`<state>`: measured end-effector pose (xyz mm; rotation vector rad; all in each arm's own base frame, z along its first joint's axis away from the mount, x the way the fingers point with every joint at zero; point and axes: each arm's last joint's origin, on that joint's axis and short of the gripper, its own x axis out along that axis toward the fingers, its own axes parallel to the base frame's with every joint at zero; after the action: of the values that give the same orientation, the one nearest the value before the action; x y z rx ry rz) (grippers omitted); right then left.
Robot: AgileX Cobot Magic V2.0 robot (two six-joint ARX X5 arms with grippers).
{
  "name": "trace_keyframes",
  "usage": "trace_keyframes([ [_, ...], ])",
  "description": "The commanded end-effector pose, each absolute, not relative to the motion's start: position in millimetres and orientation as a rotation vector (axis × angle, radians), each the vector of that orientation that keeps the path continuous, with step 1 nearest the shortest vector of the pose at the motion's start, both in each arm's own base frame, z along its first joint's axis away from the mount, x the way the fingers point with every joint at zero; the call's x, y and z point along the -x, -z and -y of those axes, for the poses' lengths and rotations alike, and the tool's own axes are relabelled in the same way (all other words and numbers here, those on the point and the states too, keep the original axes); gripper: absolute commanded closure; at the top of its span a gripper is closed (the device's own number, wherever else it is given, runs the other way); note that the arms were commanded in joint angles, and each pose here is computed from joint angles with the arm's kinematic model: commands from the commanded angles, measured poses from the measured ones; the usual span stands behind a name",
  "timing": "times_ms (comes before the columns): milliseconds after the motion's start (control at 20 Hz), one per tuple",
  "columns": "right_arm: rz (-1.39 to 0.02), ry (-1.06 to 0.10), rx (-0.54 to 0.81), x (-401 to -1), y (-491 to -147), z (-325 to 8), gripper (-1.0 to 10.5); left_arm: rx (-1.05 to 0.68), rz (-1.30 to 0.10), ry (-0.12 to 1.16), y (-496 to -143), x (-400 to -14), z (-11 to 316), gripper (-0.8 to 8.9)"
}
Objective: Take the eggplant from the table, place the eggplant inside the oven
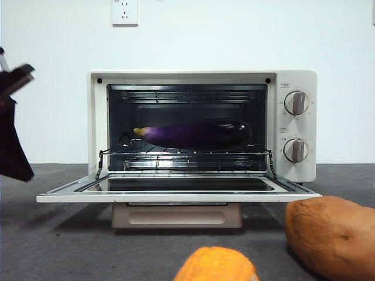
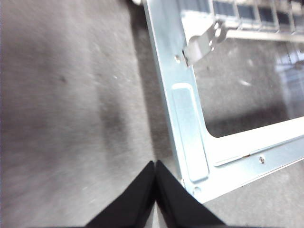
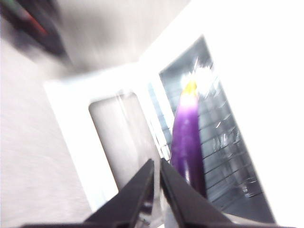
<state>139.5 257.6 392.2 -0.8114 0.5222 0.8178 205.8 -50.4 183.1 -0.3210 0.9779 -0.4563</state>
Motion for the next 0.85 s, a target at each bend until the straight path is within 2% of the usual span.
trace_keyframes([
  [50,-0.455,-0.847,0.725,-115,-420,-235,9.4,0.334,-1.023,0.476,-171,-215,51,8.08],
  [300,-0.415,-0.840,0.593,-86,-451,-178,9.4,0.371,-1.136,0.518,-144,-224,50,8.08],
  [850,-0.434,-0.822,0.529,-69,-460,-136,9.4,0.475,-1.166,0.678,-124,-234,55,8.08],
])
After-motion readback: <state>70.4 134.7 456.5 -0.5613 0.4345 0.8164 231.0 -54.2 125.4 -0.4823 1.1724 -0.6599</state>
